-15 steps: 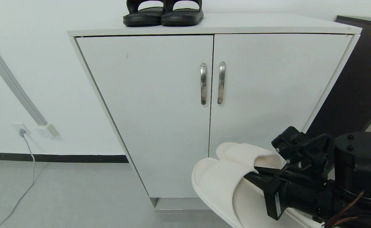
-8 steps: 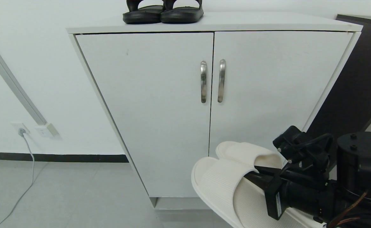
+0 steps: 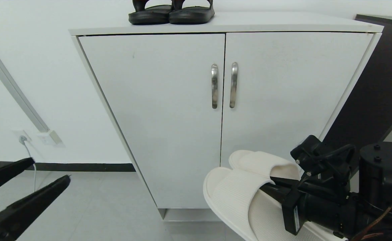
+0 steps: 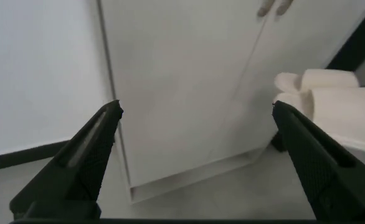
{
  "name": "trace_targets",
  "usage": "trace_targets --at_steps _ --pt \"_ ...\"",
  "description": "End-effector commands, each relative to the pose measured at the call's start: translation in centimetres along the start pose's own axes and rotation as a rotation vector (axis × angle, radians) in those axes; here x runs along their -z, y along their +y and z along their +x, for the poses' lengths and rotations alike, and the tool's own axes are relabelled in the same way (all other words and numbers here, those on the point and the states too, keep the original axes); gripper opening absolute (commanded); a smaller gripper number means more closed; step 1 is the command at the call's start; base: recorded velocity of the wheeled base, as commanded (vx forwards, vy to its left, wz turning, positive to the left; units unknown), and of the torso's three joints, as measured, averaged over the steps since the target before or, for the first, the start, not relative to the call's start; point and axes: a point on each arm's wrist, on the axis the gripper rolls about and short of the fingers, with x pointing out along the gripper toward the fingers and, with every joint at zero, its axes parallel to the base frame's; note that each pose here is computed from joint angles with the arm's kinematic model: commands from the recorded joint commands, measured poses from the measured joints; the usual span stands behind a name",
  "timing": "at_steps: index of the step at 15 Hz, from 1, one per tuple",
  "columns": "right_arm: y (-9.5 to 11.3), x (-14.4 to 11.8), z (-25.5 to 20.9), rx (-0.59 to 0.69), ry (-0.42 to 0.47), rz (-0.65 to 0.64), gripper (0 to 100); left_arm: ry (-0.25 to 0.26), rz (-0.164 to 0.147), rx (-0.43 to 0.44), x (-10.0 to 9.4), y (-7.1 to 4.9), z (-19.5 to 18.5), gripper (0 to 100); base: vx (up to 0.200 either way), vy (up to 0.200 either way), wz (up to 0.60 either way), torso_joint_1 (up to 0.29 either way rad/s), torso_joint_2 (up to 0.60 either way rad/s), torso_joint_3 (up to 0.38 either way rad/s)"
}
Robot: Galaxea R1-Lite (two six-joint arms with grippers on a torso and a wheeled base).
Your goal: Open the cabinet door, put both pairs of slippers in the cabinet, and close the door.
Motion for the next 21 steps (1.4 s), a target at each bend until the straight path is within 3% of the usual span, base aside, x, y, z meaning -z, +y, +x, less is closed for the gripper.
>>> trace_targets --at_steps 1,5,7,8,13,16,17,21 --pt "0.0 -0.1 0.0 0.002 -0.004 0.000 0 0.068 -0.028 0.164 -1.7 -0.8 5.0 100 0.000 0.000 0.00 0.000 0.00 0.000" --pt "-0.1 -0.4 0.1 0.006 -0.024 0.007 0 0.040 -0.026 0.354 -4.6 -4.1 7.9 100 0.000 0.000 0.00 0.000 0.00 0.000" --pt "-0.1 -0.1 0.4 0.007 -0.010 0.007 0 0.049 -0.073 0.426 -5.9 -6.1 10.1 100 0.000 0.000 0.00 0.000 0.00 0.000" --pt "-0.1 0.0 0.4 0.006 -0.007 0.010 0 0.054 -0.078 0.450 -6.2 -6.8 11.0 100 0.000 0.000 0.00 0.000 0.00 0.000" --pt "-0.2 0.5 1.1 0.015 0.022 0.010 0 0.083 -0.083 0.514 -6.8 -9.2 15.2 100 0.000 0.000 0.00 0.000 0.00 0.000" --pt "-0.2 0.6 1.2 0.015 0.025 0.010 0 0.093 -0.131 0.600 -7.5 -10.8 18.1 100 0.000 0.000 0.00 0.000 0.00 0.000" --pt "-0.2 0.6 1.2 0.015 0.025 0.010 0 0.092 -0.138 0.637 -7.8 -11.7 18.5 100 0.000 0.000 0.00 0.000 0.00 0.000" --pt "-0.1 0.6 1.2 0.014 0.025 0.008 0 0.069 -0.149 0.667 -8.6 -13.1 21.3 100 0.000 0.000 0.00 0.000 0.00 0.000"
